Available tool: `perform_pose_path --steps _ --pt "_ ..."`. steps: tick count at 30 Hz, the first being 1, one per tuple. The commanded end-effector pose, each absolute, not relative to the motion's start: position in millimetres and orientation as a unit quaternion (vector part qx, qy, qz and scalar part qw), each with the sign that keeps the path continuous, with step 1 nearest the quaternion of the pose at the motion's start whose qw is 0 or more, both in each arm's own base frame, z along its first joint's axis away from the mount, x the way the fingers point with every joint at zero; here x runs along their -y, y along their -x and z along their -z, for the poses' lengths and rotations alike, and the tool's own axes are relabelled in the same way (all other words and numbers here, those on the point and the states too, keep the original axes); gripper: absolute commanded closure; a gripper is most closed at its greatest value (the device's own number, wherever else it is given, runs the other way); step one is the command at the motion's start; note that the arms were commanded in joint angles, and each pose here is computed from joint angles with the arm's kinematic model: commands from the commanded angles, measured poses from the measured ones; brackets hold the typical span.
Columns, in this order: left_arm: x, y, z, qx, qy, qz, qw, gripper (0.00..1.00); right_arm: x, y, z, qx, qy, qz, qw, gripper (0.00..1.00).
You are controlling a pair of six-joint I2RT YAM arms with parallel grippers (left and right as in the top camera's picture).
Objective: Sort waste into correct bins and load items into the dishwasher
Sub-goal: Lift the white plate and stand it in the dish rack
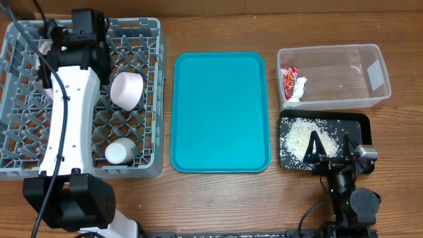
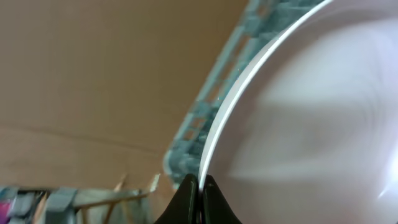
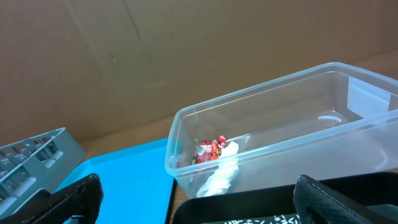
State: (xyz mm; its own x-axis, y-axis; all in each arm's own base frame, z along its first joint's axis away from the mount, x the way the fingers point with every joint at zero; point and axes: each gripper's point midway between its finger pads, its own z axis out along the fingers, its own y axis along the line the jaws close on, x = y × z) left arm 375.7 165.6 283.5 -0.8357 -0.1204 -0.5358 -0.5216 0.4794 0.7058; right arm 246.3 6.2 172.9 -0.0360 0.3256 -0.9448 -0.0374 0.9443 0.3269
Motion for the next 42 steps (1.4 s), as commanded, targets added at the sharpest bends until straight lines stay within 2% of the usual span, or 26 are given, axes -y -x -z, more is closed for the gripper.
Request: perform_pose_path --steps 1,4,10,17,20,24,32,36,42 --pt "-131 -395 -272 -0.869 0.125 -0.423 0.223 0.96 -4 -246 -171 -0.706 -0.105 -0.129 0.689 0.00" --pt "-128 -399 -276 -0.867 0.095 -0.437 0.219 0.96 -4 -246 -171 -0.706 -0.105 -0.129 0.689 0.00" --pt "-162 -390 -293 -0.834 0.143 -0.485 0.218 0.96 -4 -246 -171 -0.706 -0.105 -0.129 0.689 0.00" --pt "-170 -415 -276 -0.848 0.167 -0.433 0.257 0.96 -4 -246 -171 -0.706 -0.105 -0.129 0.689 0.00" --pt "-170 -420 -256 -0.858 0.144 -0.439 0.226 0.96 -4 -246 -171 -0.706 -0.105 -0.129 0.689 0.00" --pt "-177 -392 -262 -0.839 0.148 -0.495 0.173 0.96 -4 -246 -171 -0.706 -0.105 -0.129 0.688 0.00" --pt "-175 -343 -315 -0.830 0.198 -0.474 0.217 0.96 -4 -246 -171 -0.706 -0.105 -0.129 0.689 0.00" --pt "-180 -328 -322 -0.830 0.180 -0.492 0.192 0.96 -4 -246 -171 -0.706 -0.105 -0.129 0.689 0.00" --pt "-173 -345 -311 -0.855 0.150 -0.453 0.203 0.96 -4 -246 -171 -0.706 -0.105 -0.129 0.688 0.00"
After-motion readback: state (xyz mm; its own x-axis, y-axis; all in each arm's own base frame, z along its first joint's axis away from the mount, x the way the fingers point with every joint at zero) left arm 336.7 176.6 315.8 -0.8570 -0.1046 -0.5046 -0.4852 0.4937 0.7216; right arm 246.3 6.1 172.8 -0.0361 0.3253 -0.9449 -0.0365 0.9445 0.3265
